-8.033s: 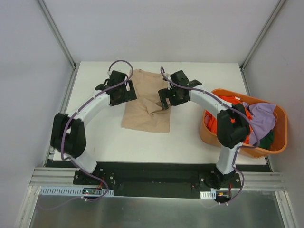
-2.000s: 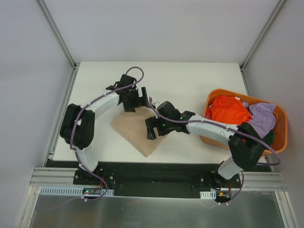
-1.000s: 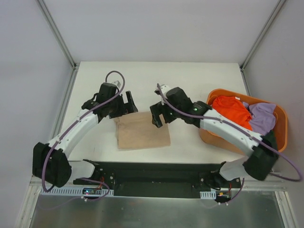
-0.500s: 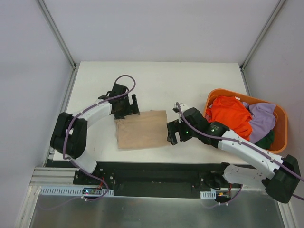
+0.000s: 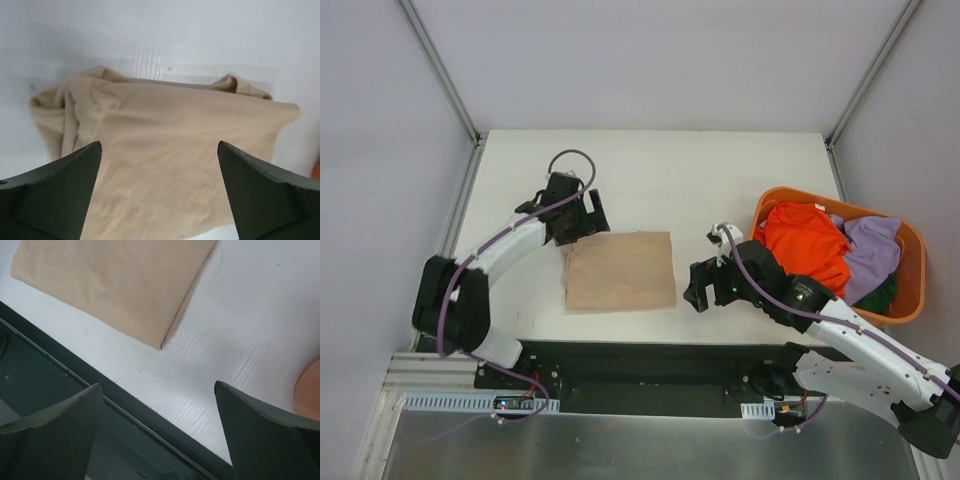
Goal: Fold and stack the t-shirts
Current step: Put the neatly folded tshirt into the corner of the board with the left arm
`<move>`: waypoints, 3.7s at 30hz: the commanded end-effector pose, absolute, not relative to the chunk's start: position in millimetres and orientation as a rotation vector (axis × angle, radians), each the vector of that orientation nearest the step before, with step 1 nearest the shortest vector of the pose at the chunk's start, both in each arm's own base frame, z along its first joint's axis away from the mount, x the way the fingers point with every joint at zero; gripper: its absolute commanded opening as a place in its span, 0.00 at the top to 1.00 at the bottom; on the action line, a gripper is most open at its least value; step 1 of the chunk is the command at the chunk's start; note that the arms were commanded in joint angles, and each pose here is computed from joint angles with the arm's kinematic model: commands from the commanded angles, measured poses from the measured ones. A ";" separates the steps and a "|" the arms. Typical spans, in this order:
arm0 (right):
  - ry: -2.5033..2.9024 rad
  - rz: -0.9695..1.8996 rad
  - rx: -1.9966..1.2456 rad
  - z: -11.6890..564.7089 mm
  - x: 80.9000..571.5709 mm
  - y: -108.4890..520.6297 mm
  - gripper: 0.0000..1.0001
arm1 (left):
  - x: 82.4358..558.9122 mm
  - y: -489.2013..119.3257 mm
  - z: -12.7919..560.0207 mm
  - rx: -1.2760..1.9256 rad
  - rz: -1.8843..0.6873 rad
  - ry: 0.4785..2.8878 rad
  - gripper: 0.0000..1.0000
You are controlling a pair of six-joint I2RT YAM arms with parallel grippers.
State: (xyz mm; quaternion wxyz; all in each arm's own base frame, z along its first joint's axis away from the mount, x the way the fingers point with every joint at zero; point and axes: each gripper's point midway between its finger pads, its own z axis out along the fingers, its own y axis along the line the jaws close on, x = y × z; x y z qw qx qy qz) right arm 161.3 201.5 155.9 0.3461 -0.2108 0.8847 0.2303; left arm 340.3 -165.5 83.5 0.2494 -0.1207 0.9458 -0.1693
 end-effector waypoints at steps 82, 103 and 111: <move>2.402 0.290 -0.436 115.2 185.6 171.0 0.04 | 587.1 172.6 175.6 -0.509 0.561 2.180 0.20; 2.188 0.490 -0.282 169.1 197.0 181.9 0.04 | 278.2 -115.1 214.4 -0.477 -0.509 2.173 0.01; 2.256 0.604 -0.227 126.4 180.1 189.3 0.04 | 192.9 -117.1 118.7 -0.517 -0.599 2.303 0.01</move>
